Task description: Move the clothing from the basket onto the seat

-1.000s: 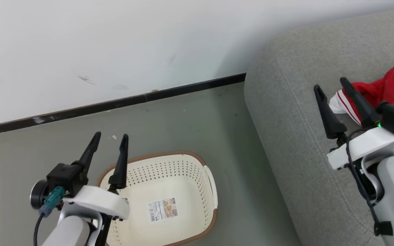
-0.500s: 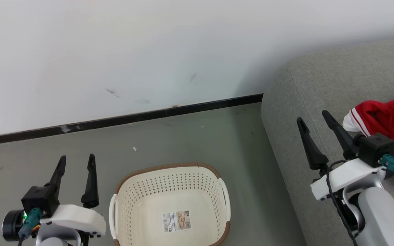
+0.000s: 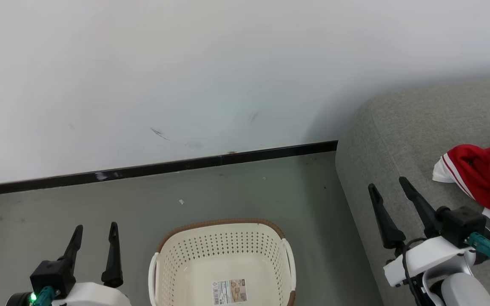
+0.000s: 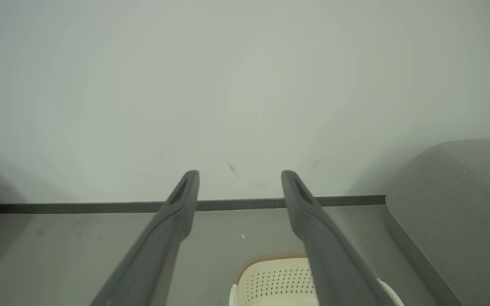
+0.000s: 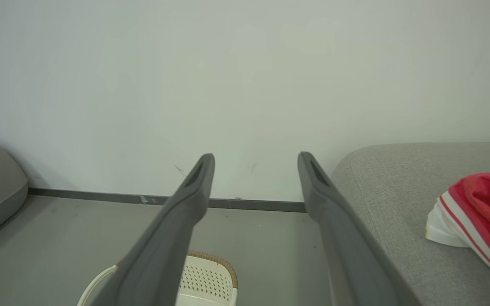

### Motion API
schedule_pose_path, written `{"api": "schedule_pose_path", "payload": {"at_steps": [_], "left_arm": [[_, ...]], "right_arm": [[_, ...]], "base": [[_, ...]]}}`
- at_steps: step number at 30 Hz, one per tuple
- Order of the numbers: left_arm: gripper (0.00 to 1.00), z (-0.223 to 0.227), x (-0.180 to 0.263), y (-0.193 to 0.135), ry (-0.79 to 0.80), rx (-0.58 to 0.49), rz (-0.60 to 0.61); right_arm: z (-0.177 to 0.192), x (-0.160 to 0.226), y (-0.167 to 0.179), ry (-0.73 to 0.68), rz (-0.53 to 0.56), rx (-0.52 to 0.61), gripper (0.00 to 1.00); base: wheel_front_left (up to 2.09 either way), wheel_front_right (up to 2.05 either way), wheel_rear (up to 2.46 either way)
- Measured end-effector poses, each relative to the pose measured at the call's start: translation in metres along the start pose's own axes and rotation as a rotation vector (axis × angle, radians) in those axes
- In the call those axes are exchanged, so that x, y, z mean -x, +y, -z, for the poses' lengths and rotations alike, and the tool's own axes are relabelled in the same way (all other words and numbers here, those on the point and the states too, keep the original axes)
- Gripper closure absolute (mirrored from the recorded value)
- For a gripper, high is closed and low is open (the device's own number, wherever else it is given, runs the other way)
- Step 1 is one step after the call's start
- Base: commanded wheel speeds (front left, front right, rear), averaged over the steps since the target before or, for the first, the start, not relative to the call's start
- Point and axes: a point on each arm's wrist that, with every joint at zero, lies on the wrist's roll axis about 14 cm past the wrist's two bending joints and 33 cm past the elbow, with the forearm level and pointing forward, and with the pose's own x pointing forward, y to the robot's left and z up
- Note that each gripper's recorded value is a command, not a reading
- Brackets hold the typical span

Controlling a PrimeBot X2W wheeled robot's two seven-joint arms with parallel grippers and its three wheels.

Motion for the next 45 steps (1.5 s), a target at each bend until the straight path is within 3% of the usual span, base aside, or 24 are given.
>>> {"api": "schedule_pose_path", "payload": {"at_steps": [22, 45], "left_arm": [[0.00, -0.010, 0.026, 0.011, -0.028, -0.005, -0.028], [0.00, -0.011, 0.030, 0.013, -0.033, 0.001, -0.033]], "right_arm": [[0.001, 0.036, 0.006, 0.008, 0.026, 0.003, 0.00], [-0.004, 0.042, 0.009, -0.005, 0.023, 0.000, 0.00]], "base": [[0.00, 0.00, 0.00], [0.00, 0.00, 0.00]]}}
